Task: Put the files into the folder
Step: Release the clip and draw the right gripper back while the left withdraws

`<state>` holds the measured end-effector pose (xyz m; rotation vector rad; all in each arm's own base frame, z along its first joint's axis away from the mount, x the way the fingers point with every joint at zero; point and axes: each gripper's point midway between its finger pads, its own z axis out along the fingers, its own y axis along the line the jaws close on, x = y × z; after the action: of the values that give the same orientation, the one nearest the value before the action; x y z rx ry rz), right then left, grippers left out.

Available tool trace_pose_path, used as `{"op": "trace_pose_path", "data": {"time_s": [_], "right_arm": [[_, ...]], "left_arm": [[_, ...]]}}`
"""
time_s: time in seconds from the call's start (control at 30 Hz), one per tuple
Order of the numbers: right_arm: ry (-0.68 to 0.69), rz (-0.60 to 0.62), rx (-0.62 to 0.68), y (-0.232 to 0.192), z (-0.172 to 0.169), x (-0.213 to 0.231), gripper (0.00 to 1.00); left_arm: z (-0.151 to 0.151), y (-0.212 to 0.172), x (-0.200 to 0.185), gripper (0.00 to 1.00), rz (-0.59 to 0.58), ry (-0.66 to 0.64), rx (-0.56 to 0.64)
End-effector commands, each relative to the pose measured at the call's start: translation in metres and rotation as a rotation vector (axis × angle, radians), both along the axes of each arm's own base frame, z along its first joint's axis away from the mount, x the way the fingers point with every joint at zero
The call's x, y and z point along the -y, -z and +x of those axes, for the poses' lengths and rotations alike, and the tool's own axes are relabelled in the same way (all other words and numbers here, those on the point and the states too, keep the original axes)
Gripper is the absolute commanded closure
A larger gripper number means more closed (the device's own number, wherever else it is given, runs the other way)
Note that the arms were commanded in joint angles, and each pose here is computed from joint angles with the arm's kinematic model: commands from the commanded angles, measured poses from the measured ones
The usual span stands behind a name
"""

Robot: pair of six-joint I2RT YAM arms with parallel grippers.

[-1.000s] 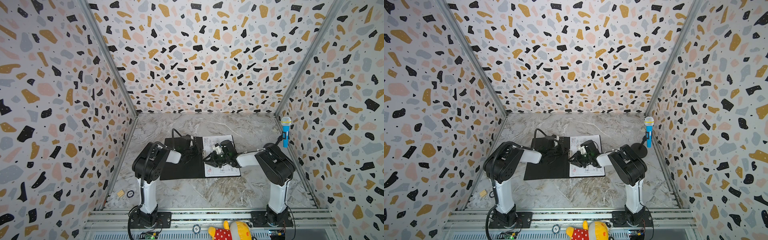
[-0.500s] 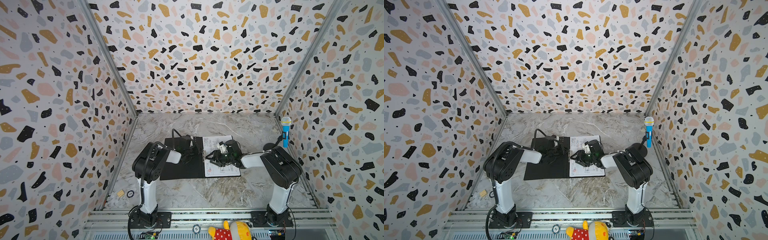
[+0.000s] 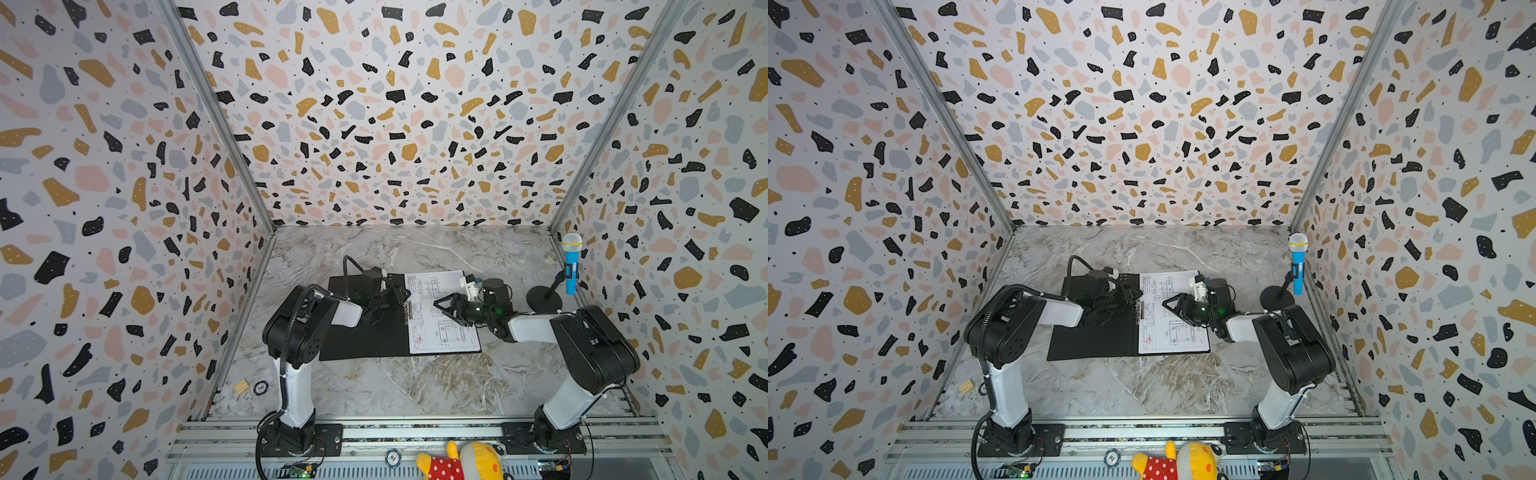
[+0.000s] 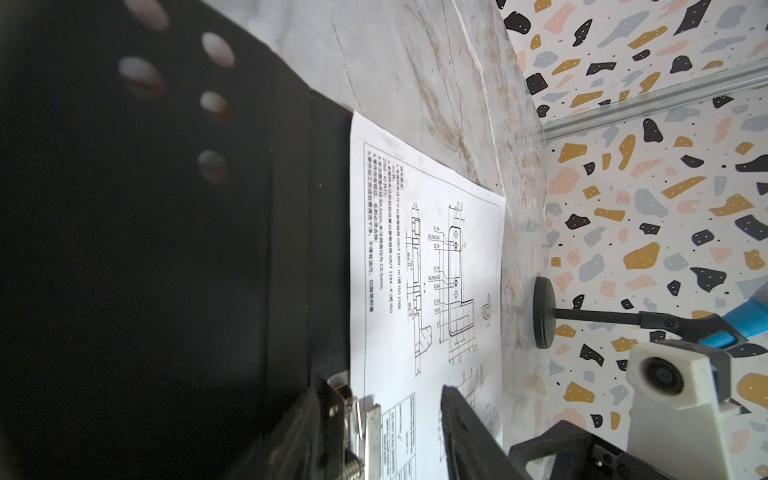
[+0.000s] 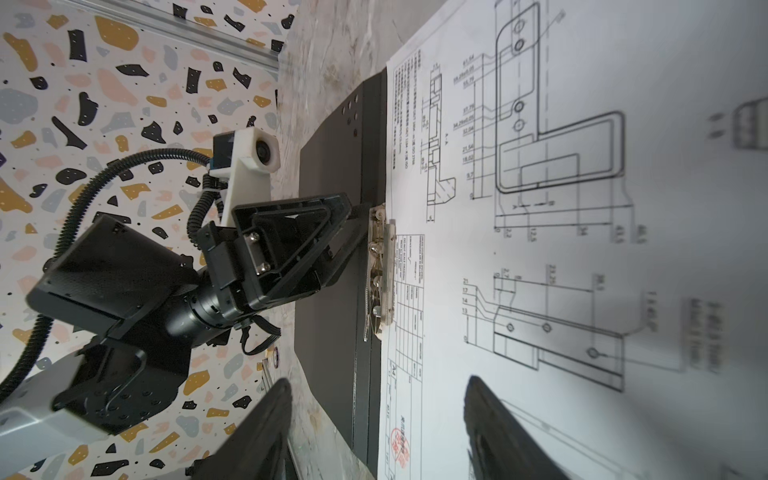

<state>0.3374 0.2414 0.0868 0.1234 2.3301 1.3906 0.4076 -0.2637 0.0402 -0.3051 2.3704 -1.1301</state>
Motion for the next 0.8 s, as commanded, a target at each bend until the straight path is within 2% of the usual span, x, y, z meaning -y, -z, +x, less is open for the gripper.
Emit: {"op": "trace_pose_path", "data": {"time_s": [0.0, 0.13, 0.33, 0.57, 0.77], "right_arm": [[0.009, -0.044, 0.081, -0.008, 0.004, 0.018, 0.32], [0.068, -0.124, 0.091, 0.001, 0.006, 0.047, 0.29], [0.158, -0.203, 0.095, 0.011, 0.009, 0.089, 0.26], [0.196, -0.219, 0.078, 0.022, 0.007, 0.111, 0.24], [0.180, -0.214, 0.070, 0.027, 0.004, 0.110, 0.24]], "left_arm": [[-0.002, -0.004, -0.011, 0.43, 0.037, -0.026, 0.005], [-0.002, -0.013, -0.015, 0.30, 0.078, -0.014, 0.044], [-0.001, -0.034, -0.023, 0.00, 0.147, -0.012, 0.104], [-0.005, -0.047, -0.050, 0.00, 0.271, -0.057, 0.150], [-0.019, -0.046, -0.103, 0.00, 0.384, -0.157, 0.129]]}}
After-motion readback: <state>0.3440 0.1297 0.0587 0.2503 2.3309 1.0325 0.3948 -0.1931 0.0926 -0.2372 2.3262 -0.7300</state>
